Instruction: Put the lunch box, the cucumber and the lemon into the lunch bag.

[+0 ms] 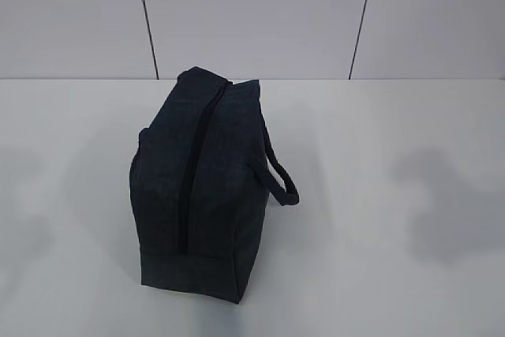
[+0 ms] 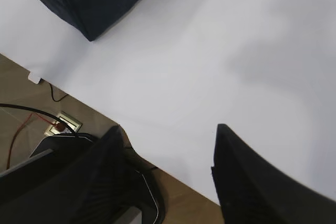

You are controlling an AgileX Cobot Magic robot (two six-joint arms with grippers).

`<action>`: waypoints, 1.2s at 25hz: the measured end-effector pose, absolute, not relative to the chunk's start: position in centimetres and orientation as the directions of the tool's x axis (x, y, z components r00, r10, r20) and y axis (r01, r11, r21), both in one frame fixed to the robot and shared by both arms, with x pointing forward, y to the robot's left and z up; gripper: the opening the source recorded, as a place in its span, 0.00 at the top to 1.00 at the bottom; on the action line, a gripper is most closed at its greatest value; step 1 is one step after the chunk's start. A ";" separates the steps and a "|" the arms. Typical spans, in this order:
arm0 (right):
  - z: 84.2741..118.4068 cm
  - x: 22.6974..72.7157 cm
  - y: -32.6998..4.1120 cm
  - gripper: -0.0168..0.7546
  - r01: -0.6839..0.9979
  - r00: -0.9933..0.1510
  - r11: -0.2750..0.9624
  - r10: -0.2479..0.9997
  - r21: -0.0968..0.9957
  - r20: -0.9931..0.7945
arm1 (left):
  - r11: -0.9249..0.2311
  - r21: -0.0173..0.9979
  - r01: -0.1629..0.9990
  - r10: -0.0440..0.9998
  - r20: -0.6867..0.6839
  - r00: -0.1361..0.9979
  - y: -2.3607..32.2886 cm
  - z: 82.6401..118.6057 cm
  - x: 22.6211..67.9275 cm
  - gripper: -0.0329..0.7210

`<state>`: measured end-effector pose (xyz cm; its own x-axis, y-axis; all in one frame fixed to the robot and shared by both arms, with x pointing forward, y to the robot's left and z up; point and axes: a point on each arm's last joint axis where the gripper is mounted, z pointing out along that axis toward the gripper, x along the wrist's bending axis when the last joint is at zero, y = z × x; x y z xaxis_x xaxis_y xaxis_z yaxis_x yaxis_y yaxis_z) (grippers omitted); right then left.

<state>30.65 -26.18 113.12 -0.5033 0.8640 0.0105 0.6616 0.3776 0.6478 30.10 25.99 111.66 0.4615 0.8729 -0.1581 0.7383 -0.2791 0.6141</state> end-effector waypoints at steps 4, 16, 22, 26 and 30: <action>110.4 28.7 -27.1 0.41 0.651 -0.496 0.378 0.868 0.658 -0.007 | -0.284 0.637 0.716 0.884 -0.115 0.453 26.9 109.6 28.3 0.32; 104.2 26.7 -28.7 0.41 0.643 -0.437 0.374 0.896 0.668 -0.081 | -0.278 0.680 0.679 0.905 -0.053 0.423 27.7 105.4 27.6 0.33; 104.2 26.8 -28.8 0.41 0.644 -0.430 0.369 0.899 0.670 -0.082 | -0.275 0.686 0.674 0.906 -0.050 0.420 27.7 105.2 27.7 0.33; 104.2 26.8 -28.8 0.41 0.643 -0.430 0.368 0.899 0.672 -0.082 | -0.274 0.687 0.673 0.906 -0.050 0.420 27.7 105.2 27.7 0.34; 104.2 26.8 -28.8 0.41 0.643 -0.430 0.368 0.899 0.672 -0.082 | -0.274 0.688 0.672 0.906 -0.049 0.420 27.7 105.3 27.8 0.34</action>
